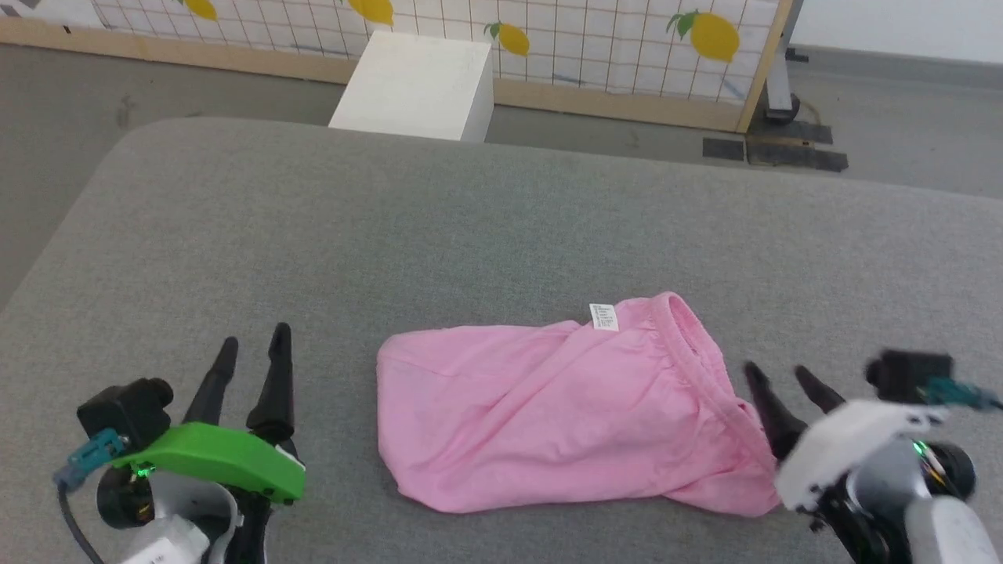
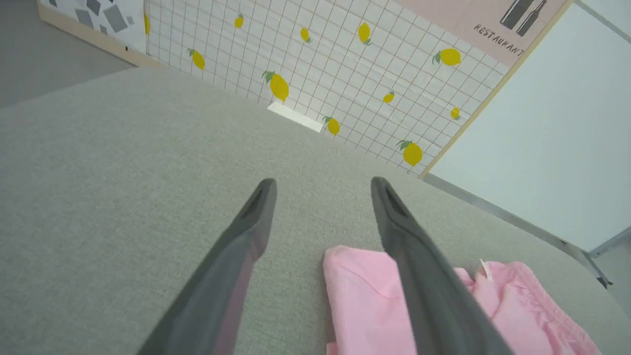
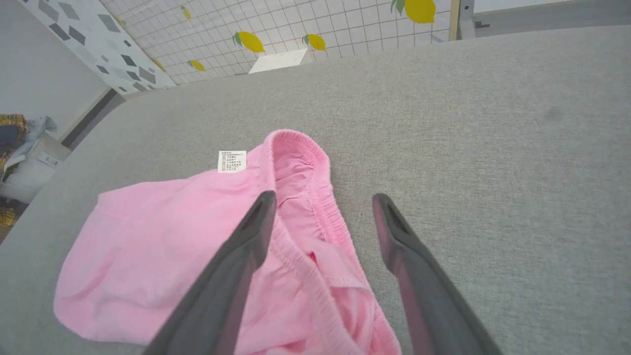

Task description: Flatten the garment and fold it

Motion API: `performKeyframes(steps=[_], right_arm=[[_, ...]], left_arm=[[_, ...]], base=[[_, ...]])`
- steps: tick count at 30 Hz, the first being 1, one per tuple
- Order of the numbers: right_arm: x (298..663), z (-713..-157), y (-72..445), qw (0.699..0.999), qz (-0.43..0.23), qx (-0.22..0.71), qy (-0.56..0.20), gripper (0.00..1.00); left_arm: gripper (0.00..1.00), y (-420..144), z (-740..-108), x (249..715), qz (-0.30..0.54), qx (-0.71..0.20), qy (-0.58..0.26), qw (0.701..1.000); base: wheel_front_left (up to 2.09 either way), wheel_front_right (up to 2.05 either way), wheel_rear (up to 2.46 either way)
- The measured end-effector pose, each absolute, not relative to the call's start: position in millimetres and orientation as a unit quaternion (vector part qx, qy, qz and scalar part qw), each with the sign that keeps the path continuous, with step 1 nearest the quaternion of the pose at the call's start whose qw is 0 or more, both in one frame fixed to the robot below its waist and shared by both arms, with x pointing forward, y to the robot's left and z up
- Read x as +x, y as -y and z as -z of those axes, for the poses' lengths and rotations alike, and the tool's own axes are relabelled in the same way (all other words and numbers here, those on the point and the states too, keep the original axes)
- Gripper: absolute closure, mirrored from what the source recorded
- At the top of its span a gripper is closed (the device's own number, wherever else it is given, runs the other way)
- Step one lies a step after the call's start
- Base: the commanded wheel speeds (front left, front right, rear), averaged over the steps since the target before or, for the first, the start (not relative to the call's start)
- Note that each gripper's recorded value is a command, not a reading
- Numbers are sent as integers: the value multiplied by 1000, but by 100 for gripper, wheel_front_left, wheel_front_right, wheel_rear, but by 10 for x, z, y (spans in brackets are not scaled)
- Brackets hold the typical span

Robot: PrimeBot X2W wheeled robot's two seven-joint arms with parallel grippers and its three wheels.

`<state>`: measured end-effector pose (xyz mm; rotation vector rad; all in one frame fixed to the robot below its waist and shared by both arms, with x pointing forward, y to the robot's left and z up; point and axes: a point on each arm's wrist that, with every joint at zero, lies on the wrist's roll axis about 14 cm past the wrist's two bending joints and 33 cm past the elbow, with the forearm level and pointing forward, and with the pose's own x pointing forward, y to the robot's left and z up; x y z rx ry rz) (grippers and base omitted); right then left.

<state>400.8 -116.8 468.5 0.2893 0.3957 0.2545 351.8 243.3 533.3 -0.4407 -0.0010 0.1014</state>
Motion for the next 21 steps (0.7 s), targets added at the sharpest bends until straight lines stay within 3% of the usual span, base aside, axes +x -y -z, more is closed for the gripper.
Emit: performKeyframes(steps=[5,12,17,18,19,20,21], right_arm=[[4209,-4699,762,947,-186,76,-251,0],[4482,-4422,506,919,-213,-21,-332,0],[4539,-4174,346,898,-233,-35,-372,0],[4535,-4125,310,893,-238,-39,-380,14],[4533,-4084,278,890,-242,-38,-385,57],[4537,-4065,247,888,-247,-33,-387,86],[4549,-4063,226,888,-249,-31,-385,100]], left_arm=[[0,-2400,-5237,3550,-59,-153,31,986],[0,-2380,-5020,3681,-72,-149,12,986],[0,-2393,-4890,3766,-79,-155,-4,985],[0,-2399,-4869,3774,-81,-155,-5,985],[0,-2407,-4849,3777,-83,-154,-8,984],[0,-2415,-4832,3777,-84,-156,-10,984],[0,-2424,-4820,3776,-85,-158,-11,984]], base=[[0,0,0],[0,0,0],[0,0,0],[0,0,0],[0,0,0],[0,0,0],[0,0,0]])
